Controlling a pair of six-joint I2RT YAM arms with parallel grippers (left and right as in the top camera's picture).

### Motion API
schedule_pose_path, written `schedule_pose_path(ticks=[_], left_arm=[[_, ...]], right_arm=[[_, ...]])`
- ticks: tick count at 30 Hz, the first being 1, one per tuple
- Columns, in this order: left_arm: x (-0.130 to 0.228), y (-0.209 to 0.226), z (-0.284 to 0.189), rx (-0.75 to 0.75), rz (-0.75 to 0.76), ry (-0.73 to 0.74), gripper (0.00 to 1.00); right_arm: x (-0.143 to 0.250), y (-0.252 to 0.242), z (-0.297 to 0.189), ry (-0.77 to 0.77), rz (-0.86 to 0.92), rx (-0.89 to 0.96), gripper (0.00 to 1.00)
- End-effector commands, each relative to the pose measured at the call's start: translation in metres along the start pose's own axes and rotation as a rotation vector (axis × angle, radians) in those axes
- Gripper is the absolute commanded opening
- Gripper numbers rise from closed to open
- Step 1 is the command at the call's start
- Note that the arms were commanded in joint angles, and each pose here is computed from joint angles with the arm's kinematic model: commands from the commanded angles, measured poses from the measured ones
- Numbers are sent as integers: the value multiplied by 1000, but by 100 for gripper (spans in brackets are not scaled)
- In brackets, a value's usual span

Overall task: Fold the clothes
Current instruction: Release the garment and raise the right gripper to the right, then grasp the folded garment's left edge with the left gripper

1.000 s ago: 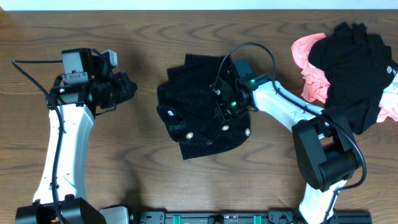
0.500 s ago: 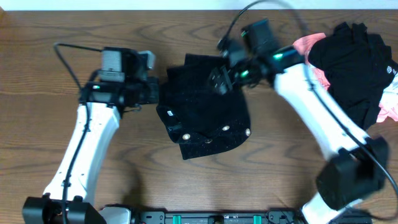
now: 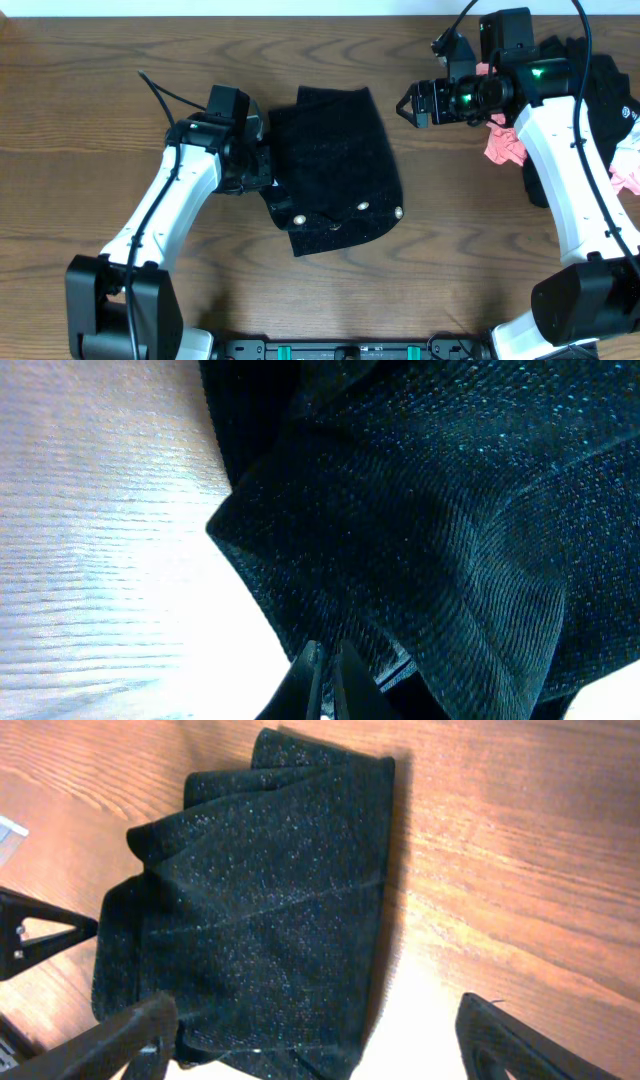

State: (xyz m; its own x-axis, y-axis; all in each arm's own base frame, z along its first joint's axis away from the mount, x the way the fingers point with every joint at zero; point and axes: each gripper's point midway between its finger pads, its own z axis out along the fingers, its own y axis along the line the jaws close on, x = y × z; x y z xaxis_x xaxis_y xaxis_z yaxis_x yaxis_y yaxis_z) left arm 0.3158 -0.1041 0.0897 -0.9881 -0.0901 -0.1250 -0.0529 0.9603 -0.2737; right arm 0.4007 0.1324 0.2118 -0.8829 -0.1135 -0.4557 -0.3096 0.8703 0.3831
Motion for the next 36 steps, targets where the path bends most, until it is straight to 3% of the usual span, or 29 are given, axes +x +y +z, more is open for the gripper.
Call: schedule_pose_path(ticks=[1,2,4,5,7,8,13,20,23,29,36], left_arm=[[4,-9,5,57,-42,33,7],[4,-11,5,67,-41,34,8],[5,-11,4,70,-42,39,17],[7,-10,4,67,-43,47,34],[11,-5,3,59,-53,66,57],[14,-2,3,54,-66,79,62],[22,14,-3,44,-190,120,63],[7,6,-19,241,-285,96,63],[-6,-6,-25,343,-272,60,68],[-22,-15,-17,358,-229,6,74],[-12,-22,23,314,-208,104,74]], right_arm=[[0,-1,0,4,-37,0,95],[1,-1,0,5,-37,0,99],[2,-1,0,9,-35,0,99],[2,-1,0,11,-34,0,99],[4,-1,0,17,-36,0,99],[5,-1,0,21,-41,0,99],[6,-1,0,24,-47,0,99],[6,-1,0,26,-58,-1,99],[6,-1,0,26,-66,-1,99],[7,-1,1,27,-65,-1,99],[7,-1,1,29,-64,-1,99]])
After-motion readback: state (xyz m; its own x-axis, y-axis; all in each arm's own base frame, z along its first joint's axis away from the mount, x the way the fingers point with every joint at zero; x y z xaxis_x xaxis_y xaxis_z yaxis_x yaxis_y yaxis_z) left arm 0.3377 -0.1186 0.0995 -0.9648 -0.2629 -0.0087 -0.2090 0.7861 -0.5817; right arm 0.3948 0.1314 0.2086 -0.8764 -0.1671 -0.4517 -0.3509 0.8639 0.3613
